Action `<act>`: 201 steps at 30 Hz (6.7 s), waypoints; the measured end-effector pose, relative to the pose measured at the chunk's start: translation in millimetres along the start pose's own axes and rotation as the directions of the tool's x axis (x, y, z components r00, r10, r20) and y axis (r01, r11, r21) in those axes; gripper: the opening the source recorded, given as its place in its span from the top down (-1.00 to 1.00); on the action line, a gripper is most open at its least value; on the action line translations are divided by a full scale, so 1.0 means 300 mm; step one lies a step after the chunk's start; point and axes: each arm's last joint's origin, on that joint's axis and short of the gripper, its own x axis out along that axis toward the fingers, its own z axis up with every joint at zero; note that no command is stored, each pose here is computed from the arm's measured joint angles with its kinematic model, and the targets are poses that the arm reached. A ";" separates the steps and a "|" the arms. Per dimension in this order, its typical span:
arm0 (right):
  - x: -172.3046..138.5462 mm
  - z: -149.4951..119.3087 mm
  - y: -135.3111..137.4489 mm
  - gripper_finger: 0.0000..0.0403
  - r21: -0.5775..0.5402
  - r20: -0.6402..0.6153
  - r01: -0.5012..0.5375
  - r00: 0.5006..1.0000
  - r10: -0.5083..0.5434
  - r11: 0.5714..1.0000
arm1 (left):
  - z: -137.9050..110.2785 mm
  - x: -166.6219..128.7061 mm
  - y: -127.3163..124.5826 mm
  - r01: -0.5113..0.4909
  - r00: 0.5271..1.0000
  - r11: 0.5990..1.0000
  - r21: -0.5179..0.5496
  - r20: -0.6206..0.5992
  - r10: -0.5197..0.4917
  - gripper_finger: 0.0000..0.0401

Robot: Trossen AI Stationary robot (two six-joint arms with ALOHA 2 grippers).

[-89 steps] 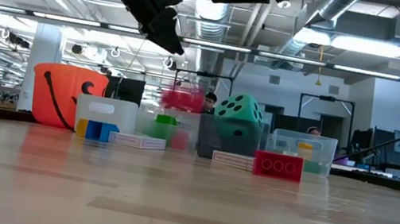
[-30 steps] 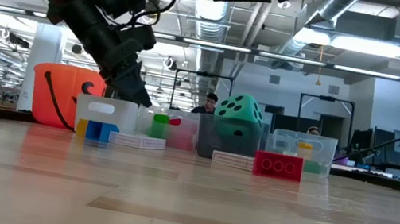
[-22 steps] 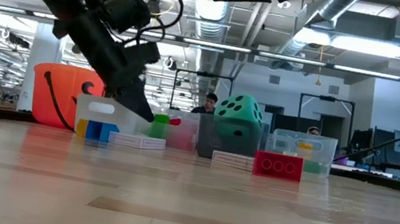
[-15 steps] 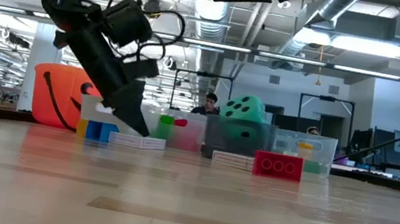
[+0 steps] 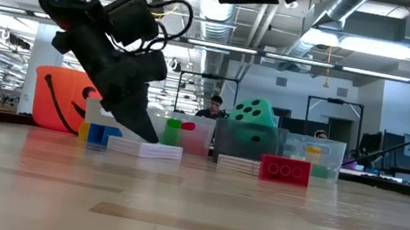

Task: Pick & Place Toys
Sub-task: Put the pink playing card box into the white bin

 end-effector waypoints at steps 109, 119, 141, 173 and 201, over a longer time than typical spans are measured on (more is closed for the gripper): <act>0.574 -0.517 -0.018 -0.90 -0.051 0.100 -0.794 0.600 0.794 0.606 | -0.011 -0.390 -0.302 -0.001 0.996 0.971 0.239 0.086 -0.020 0.98; 0.539 -0.462 0.075 -0.98 -0.169 0.125 -0.760 0.614 0.779 0.627 | -0.011 -0.390 -0.302 0.000 0.996 0.973 0.231 0.086 -0.020 0.98; 0.532 -0.439 0.127 -0.98 -0.199 0.018 -0.727 0.667 0.745 0.657 | -0.011 -0.390 -0.302 0.001 0.996 0.973 0.231 0.086 -0.021 0.98; 0.575 -0.371 0.083 -0.47 0.044 0.012 -0.721 0.692 0.722 0.691 | -0.017 -0.424 -0.285 -0.069 0.994 0.980 0.189 0.099 0.050 1.00; 0.652 -0.089 -0.480 -0.47 0.378 0.110 0.034 0.991 -0.082 0.925 | -0.063 -0.835 -0.136 -0.286 0.780 0.958 0.000 0.581 0.233 1.00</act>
